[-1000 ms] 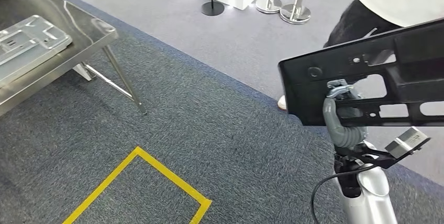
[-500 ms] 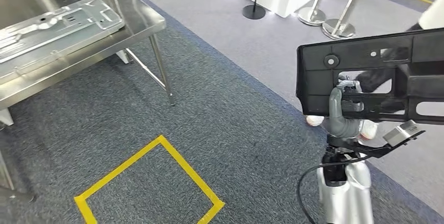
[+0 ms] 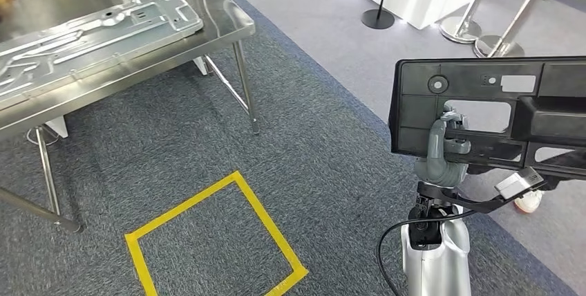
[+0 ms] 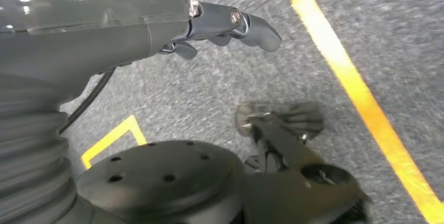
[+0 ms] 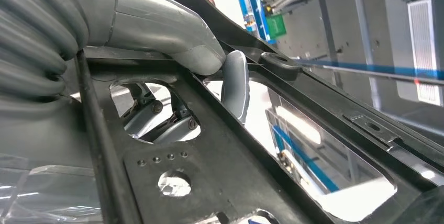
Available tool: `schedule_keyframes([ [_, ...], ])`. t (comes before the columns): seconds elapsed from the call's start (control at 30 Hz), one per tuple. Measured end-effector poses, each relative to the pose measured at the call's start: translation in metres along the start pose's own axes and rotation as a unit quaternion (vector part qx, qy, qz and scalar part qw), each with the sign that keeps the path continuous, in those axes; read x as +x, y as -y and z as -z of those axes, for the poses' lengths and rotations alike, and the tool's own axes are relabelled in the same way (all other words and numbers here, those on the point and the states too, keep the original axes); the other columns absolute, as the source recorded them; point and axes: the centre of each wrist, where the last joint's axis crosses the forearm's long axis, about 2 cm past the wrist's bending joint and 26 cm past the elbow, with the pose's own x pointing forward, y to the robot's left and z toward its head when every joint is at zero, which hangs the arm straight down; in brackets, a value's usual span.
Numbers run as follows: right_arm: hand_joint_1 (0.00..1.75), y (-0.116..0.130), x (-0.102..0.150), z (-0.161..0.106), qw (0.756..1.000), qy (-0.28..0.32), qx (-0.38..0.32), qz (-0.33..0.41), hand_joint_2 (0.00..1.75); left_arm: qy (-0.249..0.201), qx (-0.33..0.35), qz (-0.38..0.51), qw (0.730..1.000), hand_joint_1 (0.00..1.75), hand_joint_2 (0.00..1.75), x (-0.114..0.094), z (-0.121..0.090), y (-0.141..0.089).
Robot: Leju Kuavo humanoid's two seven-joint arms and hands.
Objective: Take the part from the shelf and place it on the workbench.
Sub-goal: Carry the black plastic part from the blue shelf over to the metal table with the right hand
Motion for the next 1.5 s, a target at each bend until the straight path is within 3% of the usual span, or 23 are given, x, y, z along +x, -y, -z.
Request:
schedule_keyframes([
  [0.77,1.75,-0.027,-0.014,0.036,0.998,-0.002,0.058,0.013,1.75,-0.004,0.005,-0.011,1.0,0.0,1.75,-0.004,0.0,-0.002],
  [1.5,1.75,-0.025,-0.02,0.025,0.998,-0.024,0.061,0.009,1.75,-0.001,-0.004,-0.012,1.0,0.0,1.75,-0.003,0.0,-0.003],
])
